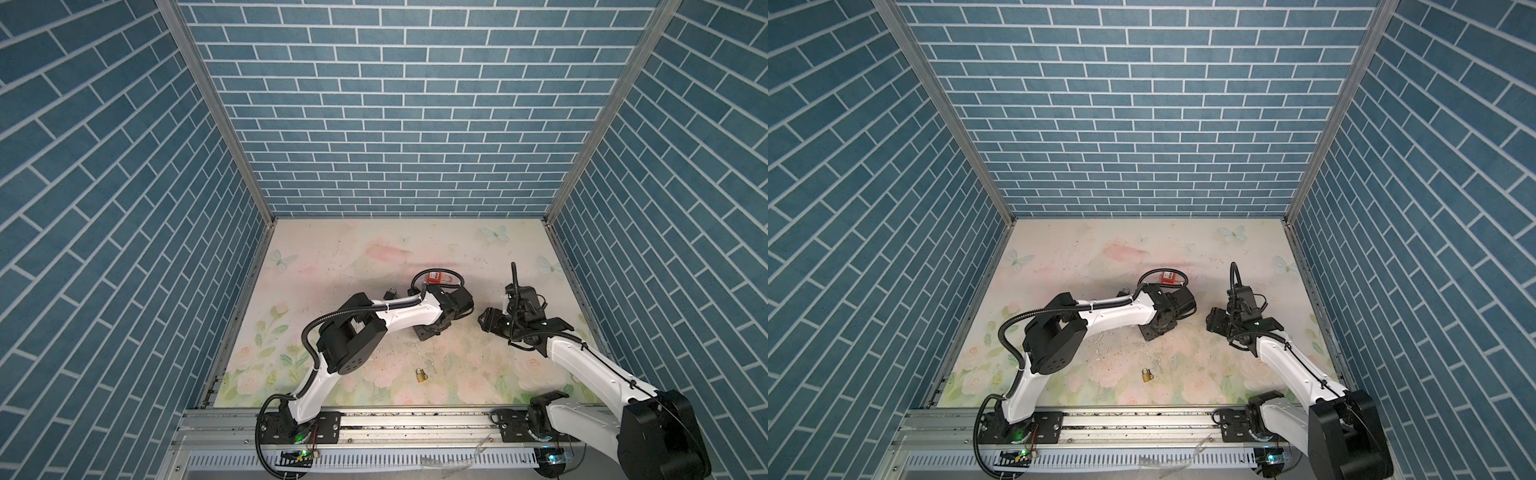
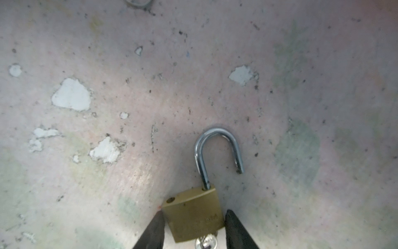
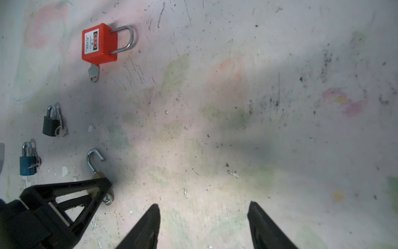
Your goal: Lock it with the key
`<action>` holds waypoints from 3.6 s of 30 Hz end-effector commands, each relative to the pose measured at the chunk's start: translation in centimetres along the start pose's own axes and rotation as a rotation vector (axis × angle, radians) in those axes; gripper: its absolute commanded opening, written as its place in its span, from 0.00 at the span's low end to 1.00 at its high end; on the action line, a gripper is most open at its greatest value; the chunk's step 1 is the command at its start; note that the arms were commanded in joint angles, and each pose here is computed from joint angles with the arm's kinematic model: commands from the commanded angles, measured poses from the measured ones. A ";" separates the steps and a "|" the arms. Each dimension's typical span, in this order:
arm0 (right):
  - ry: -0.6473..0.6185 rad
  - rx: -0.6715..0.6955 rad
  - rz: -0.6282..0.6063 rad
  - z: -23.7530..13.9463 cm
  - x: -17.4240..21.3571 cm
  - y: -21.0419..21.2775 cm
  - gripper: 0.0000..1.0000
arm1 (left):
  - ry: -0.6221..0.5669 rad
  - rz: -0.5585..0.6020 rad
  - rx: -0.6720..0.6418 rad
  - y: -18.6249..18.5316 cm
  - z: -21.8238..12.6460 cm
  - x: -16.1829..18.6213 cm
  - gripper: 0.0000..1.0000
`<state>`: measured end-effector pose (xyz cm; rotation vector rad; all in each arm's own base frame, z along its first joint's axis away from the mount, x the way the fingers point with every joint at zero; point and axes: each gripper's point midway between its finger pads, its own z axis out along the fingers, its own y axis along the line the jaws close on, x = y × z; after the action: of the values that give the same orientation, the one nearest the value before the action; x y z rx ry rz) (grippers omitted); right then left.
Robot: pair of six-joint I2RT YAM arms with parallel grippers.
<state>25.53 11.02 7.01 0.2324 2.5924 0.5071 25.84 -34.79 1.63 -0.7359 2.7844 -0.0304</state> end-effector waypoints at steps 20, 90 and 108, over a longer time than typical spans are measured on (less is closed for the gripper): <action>-0.075 -0.143 -0.067 -3.5 -2.5 3.6 0.66 | -0.126 0.476 0.147 -1.5 0.0 -1.6 0.01; 0.074 -0.545 -0.301 -13.8 -0.2 15.9 0.52 | -0.868 1.745 1.020 0.7 -17.4 -0.6 0.00; 0.192 -0.654 -0.320 -12.0 1.9 17.0 0.32 | -0.922 1.808 1.084 0.9 -19.9 0.4 0.00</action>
<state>19.14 22.87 22.49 -0.4355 2.4326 1.2167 20.26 -34.53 18.06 1.5375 1.3395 -0.5444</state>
